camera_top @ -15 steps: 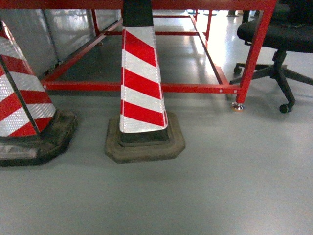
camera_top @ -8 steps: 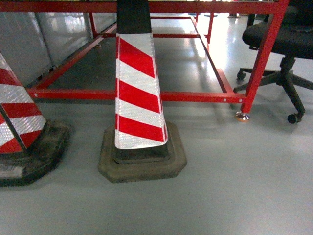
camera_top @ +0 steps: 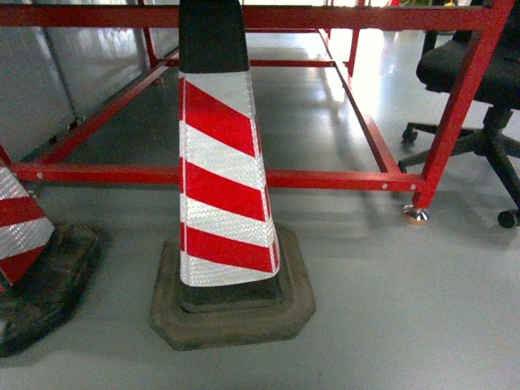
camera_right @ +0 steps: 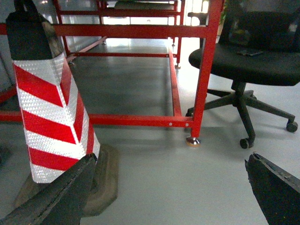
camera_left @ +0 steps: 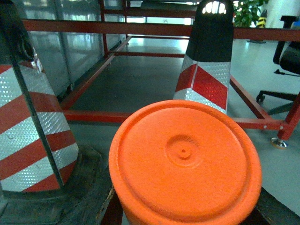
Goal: Pick capacitor and pack into box
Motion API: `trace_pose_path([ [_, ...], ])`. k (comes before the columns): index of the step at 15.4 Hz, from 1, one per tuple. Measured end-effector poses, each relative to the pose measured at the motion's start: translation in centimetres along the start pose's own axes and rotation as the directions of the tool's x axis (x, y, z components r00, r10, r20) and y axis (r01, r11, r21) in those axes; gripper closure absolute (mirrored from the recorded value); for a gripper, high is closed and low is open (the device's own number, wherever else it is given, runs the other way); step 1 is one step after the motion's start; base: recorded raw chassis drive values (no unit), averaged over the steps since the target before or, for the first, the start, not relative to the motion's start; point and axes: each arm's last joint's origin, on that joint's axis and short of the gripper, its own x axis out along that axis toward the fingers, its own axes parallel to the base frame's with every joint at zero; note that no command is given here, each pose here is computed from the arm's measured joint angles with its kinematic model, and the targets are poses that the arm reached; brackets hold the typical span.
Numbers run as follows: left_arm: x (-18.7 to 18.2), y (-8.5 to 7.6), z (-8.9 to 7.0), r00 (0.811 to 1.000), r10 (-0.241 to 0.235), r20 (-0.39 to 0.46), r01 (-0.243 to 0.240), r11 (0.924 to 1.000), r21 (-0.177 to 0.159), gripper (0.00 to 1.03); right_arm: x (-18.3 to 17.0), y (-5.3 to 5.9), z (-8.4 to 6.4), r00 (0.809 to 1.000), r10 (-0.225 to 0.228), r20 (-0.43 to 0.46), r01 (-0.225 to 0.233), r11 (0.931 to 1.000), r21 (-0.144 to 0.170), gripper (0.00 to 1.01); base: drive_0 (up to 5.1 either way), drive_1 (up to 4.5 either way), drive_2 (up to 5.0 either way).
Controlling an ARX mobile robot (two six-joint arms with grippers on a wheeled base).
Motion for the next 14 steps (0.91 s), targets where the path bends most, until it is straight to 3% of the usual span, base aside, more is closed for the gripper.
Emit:
trace_pose_path([
  [1,0.00,0.00,0.01,1.000,0.000,0.001,0.000,1.0000,0.000,0.58,0.00,0.00,0.02,1.000,0.000,0.002,0.000,1.0000,0.000,0.03,0.1,4.07,-3.9],
  [14,0.00,0.00,0.00,1.000,-0.002,0.000,0.002,1.0000,0.004,0.58,0.00,0.00,0.01,1.000,-0.002,0.001,0.002,1.0000,0.000,0.03,0.0,0.00,0.0],
])
